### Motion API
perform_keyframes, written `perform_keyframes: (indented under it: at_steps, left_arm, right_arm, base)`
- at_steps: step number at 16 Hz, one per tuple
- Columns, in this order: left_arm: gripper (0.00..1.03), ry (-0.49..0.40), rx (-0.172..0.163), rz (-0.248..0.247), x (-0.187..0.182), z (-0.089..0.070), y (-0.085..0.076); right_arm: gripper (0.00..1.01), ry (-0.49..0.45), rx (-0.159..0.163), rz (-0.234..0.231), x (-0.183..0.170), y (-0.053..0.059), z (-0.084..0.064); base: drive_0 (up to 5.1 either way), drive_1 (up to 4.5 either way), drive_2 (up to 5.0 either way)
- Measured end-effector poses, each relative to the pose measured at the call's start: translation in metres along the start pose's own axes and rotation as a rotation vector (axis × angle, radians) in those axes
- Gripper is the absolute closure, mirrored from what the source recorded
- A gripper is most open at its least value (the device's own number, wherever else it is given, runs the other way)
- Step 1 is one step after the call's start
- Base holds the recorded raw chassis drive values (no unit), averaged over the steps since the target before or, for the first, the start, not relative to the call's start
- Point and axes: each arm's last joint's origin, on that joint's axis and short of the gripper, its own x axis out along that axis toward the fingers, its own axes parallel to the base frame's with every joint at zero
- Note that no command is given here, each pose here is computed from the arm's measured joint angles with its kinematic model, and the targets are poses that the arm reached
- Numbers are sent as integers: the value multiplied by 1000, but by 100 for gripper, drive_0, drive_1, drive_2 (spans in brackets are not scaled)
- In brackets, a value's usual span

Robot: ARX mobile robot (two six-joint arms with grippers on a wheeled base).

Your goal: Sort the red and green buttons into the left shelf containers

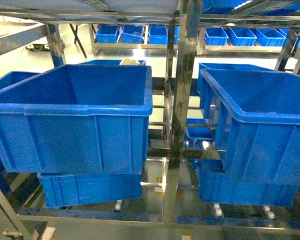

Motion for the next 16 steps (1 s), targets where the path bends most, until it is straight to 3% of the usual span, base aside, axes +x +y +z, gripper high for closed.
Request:
perform_keyframes:
  at_steps: [9, 16]
  left_arm:
    - [77, 15, -1, -4, 1, -2, -1]
    - [77, 4, 0, 0, 0, -1, 0]
  right_arm:
    - [74, 4, 1, 1, 0, 0, 0]
    - [74, 0, 0, 0, 0, 0, 0]
  base:
    - [-7, 417, -431]
    - [212, -138, -138]
